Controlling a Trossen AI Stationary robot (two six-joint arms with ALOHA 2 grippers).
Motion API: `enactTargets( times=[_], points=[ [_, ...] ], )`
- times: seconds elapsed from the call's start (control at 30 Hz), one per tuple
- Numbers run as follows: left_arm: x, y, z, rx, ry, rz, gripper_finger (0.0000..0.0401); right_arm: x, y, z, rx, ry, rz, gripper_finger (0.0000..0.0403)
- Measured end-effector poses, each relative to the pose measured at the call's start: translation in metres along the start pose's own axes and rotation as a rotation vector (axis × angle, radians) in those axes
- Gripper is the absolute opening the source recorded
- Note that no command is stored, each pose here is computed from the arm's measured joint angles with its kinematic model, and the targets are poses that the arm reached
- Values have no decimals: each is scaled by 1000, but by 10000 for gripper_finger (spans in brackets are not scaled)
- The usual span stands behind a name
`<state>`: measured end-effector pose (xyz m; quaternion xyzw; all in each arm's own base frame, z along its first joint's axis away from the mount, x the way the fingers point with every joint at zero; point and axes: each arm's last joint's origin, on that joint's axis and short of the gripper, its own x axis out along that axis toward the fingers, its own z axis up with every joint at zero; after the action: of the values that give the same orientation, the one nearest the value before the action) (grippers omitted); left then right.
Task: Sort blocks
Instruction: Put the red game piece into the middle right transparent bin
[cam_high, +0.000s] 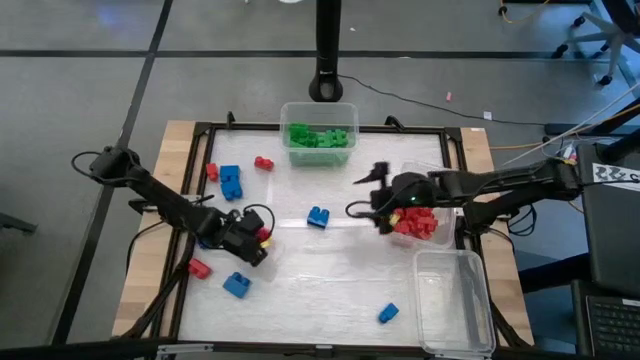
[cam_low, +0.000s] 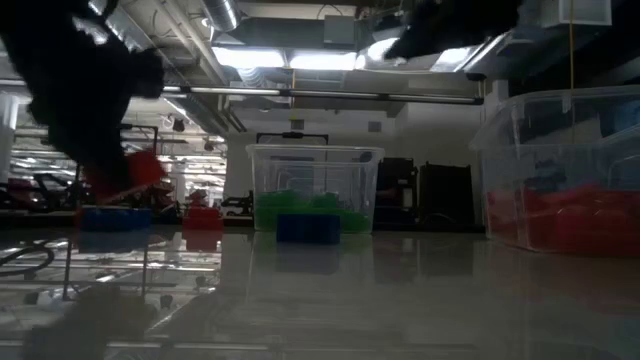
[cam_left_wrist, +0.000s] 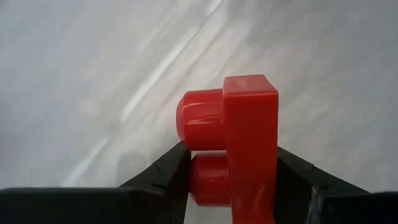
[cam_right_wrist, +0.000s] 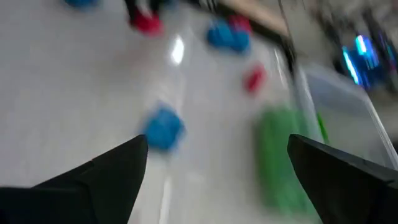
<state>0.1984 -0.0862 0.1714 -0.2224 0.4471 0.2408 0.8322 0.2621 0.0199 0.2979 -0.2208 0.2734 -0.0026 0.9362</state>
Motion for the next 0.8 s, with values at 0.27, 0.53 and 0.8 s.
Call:
enactTargets(
  times=[0.27, 0.53, 0.8],
  points=[
    [-7, -22, 27, 213, -261, -174, 155, 79, 22, 3, -164, -205, 87, 383],
    [-13, -35, 34, 367, -331, -322, 157, 139, 46, 0, -375, -500, 117, 383],
    [-13, -34, 35, 380, -331, -320, 156, 169, 72, 10, -546, -544, 142, 383]
  ],
)
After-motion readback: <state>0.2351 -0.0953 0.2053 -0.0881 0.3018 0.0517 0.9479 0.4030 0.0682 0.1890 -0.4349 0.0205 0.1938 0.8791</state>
